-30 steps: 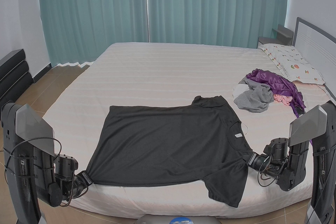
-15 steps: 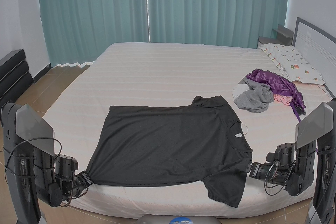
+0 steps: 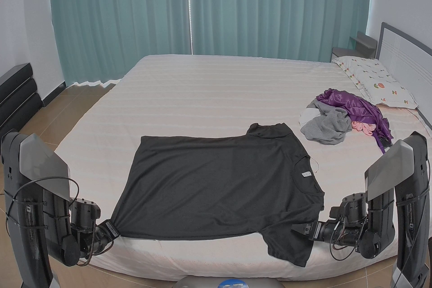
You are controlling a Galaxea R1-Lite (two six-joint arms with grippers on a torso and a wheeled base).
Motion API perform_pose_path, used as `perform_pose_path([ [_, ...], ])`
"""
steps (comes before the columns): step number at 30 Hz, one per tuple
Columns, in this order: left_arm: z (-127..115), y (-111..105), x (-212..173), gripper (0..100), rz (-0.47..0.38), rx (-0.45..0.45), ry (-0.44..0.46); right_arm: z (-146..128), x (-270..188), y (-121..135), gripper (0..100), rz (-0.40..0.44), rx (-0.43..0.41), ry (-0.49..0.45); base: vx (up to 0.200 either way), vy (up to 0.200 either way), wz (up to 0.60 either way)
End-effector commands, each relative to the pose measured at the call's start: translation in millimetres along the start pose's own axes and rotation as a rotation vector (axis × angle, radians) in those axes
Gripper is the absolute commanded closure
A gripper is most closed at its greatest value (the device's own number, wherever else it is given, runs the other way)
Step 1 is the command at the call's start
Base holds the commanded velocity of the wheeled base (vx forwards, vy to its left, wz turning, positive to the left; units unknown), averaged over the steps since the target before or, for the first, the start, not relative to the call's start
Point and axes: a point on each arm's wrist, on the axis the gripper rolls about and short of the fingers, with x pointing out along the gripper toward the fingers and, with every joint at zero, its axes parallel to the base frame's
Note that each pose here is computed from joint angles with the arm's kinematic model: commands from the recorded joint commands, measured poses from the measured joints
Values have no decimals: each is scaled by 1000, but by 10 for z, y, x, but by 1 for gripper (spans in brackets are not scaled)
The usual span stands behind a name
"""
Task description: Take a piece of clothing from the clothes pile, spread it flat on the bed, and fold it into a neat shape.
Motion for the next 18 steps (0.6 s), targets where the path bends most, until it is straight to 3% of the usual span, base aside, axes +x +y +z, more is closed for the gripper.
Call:
perform_pose_path([
  [1,4,-4,2,100,-2,0,-3,-46,71,-13,100,-11,-6,7,0,0,0],
  [12,-18,23,-29,100,9,29,10,13,-489,-82,100,-49,49,-7,0,0,0],
  [18,-39,59,-91,100,23,75,22,26,-519,-103,100,-55,65,-6,0,0,0],
])
